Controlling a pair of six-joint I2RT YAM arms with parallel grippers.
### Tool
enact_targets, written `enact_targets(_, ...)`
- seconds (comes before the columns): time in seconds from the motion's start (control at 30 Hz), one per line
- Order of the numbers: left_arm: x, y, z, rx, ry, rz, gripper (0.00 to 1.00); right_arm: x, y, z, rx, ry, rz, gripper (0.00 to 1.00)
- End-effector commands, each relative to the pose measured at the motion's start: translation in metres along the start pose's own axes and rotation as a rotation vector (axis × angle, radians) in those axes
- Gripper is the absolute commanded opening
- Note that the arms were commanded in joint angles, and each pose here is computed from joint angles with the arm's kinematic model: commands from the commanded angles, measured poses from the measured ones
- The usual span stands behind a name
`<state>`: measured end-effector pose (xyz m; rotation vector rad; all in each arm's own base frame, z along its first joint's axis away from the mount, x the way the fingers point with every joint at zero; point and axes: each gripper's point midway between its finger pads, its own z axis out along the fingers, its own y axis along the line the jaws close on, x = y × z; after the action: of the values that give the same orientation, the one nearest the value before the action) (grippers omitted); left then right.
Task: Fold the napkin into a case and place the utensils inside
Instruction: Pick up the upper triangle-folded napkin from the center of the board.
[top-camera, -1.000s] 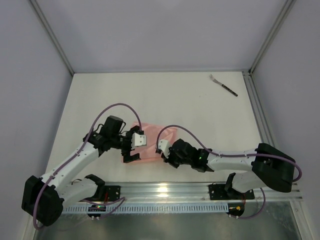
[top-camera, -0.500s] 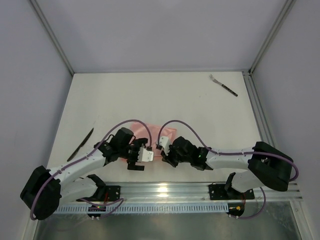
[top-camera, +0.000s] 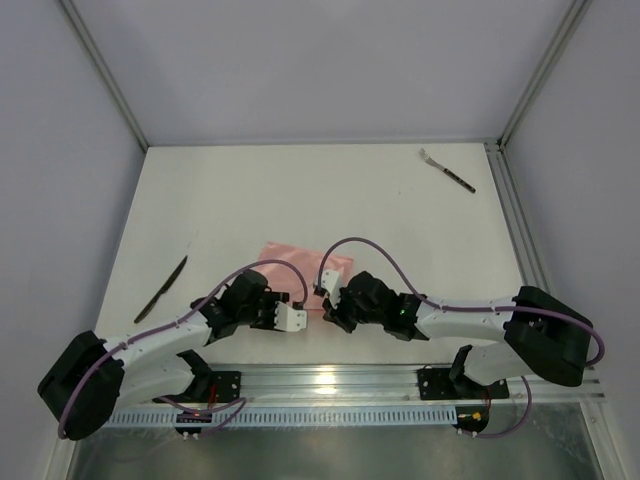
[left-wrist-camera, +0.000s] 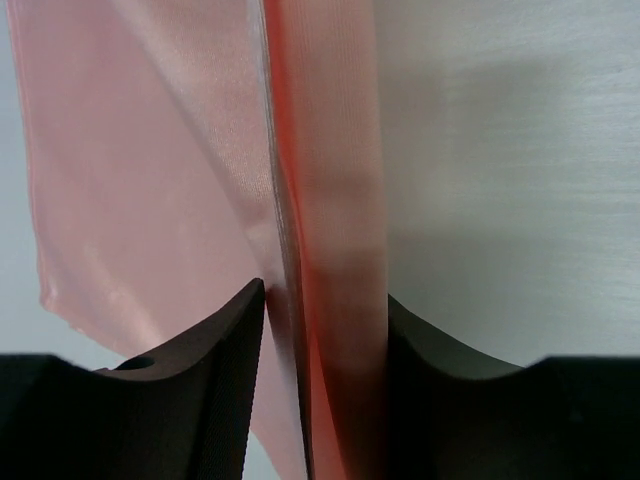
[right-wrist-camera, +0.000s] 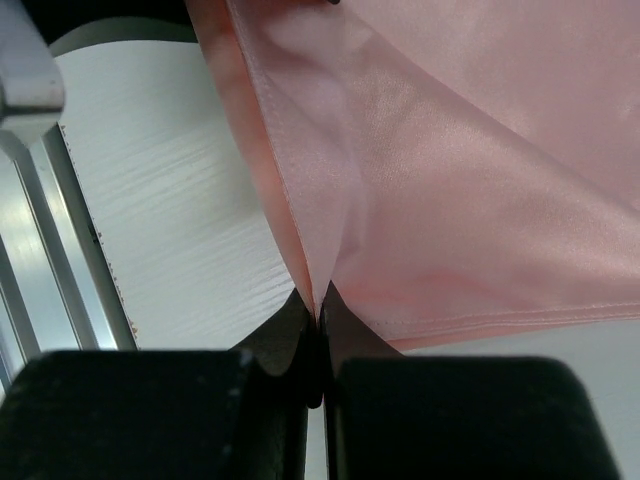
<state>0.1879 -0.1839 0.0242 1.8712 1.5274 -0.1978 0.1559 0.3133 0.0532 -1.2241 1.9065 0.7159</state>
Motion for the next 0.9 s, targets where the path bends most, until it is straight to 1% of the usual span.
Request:
enact_targets(0.0, 0.012, 0.016, -0.007, -0.109, 0.066, 0.002, 0.45, -0.023, -0.001, -0.005, 0.004, -0.074, 0.004, 0.04)
enact_targets(0.1, 0.026, 0.014, -0.011, -0.122, 0.113, -0.013, 0.41, -0.02, -0.002, -0.006, 0.009, -0.064, 0.001, 0.04)
enact_targets(0.23, 0.035, 0.018, -0.019, -0.138, 0.144, -0.053, 0.35, -0.017, -0.001, -0.006, 0.006, -0.05, -0.008, 0.04)
enact_targets(0.33, 0.038, 0.022, -0.026, -0.141, 0.162, -0.091, 0.27, -0.017, -0.001, -0.007, 0.007, -0.048, -0.012, 0.04)
enact_targets(0.5, 0.045, 0.02, -0.032, -0.123, 0.181, -0.12, 0.25, -0.016, -0.001, -0.008, 0.004, -0.044, -0.023, 0.04)
enact_targets(0.53, 0.046, 0.018, -0.032, -0.116, 0.181, -0.128, 0.23, -0.016, -0.001, -0.008, 0.004, -0.044, -0.024, 0.04)
enact_targets(0.57, 0.046, 0.018, -0.032, -0.111, 0.181, -0.132, 0.19, -0.016, -0.002, -0.008, 0.004, -0.041, -0.028, 0.04)
enact_targets(0.6, 0.046, 0.019, -0.033, -0.113, 0.18, -0.136, 0.19, -0.016, -0.001, -0.008, 0.003, -0.041, -0.029, 0.04)
enact_targets(0.63, 0.045, 0.018, -0.033, -0.107, 0.175, -0.141, 0.09, -0.016, -0.001, -0.008, 0.003, -0.039, -0.03, 0.04)
enact_targets(0.7, 0.043, 0.017, -0.034, -0.097, 0.173, -0.159, 0.02, -0.013, -0.002, -0.008, 0.002, -0.03, -0.032, 0.04)
enact_targets(0.73, 0.041, 0.021, -0.036, -0.102, 0.171, -0.165, 0.0, -0.014, -0.001, -0.008, 0.002, -0.032, -0.032, 0.04)
enact_targets(0.83, 0.038, 0.02, -0.041, -0.078, 0.177, -0.185, 0.0, -0.02, -0.004, -0.011, 0.018, -0.033, -0.036, 0.04)
enact_targets(0.87, 0.031, 0.027, -0.046, -0.082, 0.167, -0.187, 0.0, -0.02, -0.005, -0.013, 0.022, -0.019, -0.041, 0.04)
